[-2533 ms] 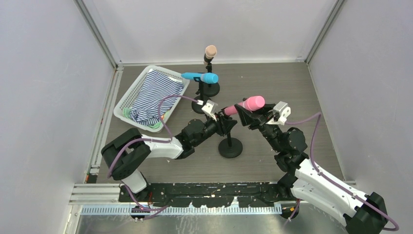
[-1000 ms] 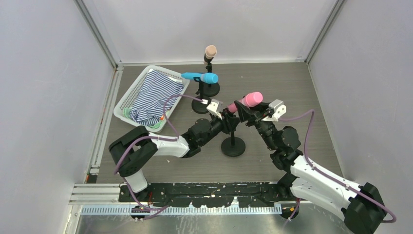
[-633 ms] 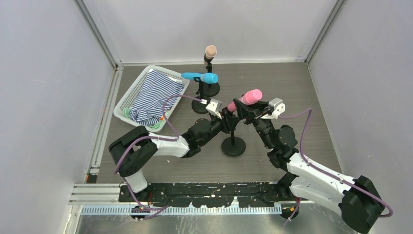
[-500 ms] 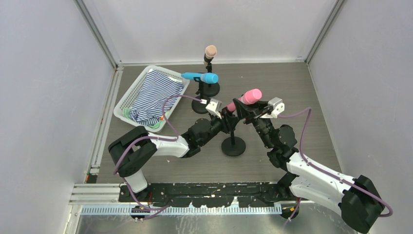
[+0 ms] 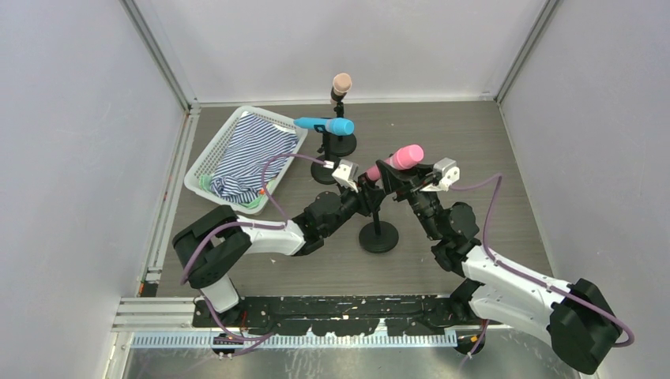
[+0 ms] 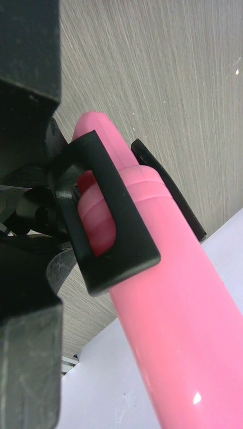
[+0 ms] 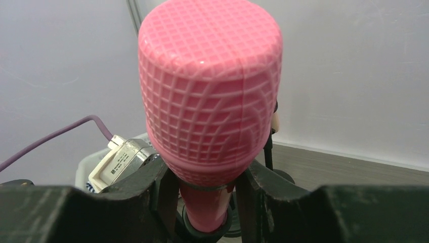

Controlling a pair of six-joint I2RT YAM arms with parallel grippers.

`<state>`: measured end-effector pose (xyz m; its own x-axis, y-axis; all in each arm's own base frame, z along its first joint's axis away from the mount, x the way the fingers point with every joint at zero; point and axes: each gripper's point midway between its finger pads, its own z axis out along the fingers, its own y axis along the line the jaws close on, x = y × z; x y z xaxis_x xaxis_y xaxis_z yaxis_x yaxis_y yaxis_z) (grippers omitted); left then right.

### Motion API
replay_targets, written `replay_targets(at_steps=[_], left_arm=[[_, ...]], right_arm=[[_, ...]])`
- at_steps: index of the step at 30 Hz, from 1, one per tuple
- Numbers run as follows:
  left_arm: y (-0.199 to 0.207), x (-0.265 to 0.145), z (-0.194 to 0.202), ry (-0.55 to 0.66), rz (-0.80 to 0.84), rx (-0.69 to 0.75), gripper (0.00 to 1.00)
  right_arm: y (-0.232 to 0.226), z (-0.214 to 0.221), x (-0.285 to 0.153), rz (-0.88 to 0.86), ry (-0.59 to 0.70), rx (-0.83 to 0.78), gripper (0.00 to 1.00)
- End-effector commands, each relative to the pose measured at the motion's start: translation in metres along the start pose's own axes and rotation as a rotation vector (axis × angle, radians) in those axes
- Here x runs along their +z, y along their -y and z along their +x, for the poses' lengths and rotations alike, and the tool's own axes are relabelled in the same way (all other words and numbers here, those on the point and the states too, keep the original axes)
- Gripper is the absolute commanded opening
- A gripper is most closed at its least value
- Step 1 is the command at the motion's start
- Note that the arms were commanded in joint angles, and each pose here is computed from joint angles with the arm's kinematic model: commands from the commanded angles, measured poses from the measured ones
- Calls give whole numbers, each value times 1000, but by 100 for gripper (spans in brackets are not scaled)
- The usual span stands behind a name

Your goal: Attach the microphones to the stand

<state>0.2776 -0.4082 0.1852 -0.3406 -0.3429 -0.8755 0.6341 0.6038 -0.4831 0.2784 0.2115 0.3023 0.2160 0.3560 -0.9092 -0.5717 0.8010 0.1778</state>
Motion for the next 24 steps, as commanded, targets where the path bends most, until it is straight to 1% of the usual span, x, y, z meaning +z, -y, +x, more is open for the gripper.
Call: replay_targets(at_steps=[1,11,16,24], left_arm=[[67,-17,1,-28,259,101,0],[71,-19,-5,-13,275,109,0],[74,-21,-12,16,288,98,0],[79,-23,-18,19,304,112,0]], right_arm=[[16,192,-99,-23,-721,-94,1],[19,213,-109,-24,-791,-106,1],[21,218,-111,-8,-815,-94,1],[22,229,-116,10,-846,-76,1]])
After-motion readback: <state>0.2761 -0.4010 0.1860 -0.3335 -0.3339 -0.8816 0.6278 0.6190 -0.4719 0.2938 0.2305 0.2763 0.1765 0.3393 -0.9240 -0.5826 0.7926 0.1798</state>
